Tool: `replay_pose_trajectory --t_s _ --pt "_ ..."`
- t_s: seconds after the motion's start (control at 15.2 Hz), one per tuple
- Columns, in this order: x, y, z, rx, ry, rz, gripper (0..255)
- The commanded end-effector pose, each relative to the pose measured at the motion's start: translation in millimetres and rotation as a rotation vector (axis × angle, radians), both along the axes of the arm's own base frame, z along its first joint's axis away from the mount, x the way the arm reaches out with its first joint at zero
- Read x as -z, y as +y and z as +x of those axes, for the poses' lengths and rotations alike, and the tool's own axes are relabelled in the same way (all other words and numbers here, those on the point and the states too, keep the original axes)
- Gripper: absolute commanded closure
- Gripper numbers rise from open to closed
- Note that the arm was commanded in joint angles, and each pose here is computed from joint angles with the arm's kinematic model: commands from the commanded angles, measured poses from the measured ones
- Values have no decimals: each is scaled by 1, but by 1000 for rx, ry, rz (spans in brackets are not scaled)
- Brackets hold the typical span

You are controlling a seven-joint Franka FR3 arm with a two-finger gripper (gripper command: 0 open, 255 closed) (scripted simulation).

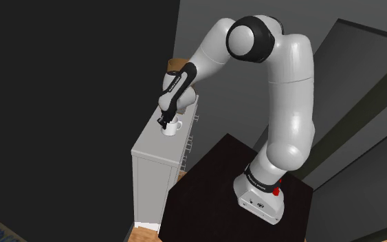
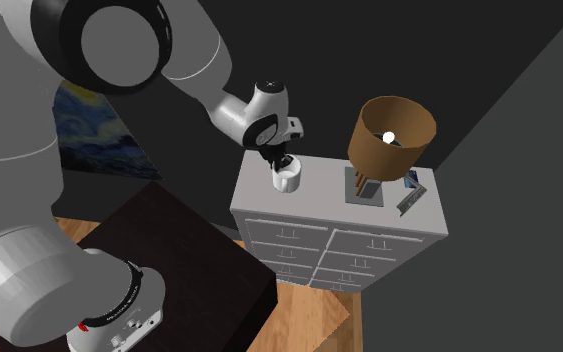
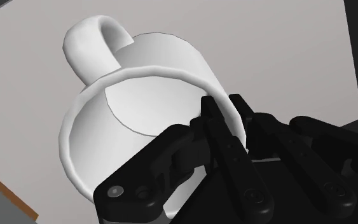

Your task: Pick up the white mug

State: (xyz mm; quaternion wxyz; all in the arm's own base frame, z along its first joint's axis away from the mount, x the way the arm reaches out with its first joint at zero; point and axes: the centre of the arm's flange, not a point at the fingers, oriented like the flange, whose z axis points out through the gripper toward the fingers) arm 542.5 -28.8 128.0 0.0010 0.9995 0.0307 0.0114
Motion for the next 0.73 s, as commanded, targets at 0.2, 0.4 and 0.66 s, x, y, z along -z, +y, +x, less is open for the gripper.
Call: replay_pose_trajectory --t_s 0.2,0.4,0.66 --pt "-26 1 0 0 0 0 255" --pt "-42 1 0 0 0 0 255" --pt "-54 1 0 0 0 0 255"
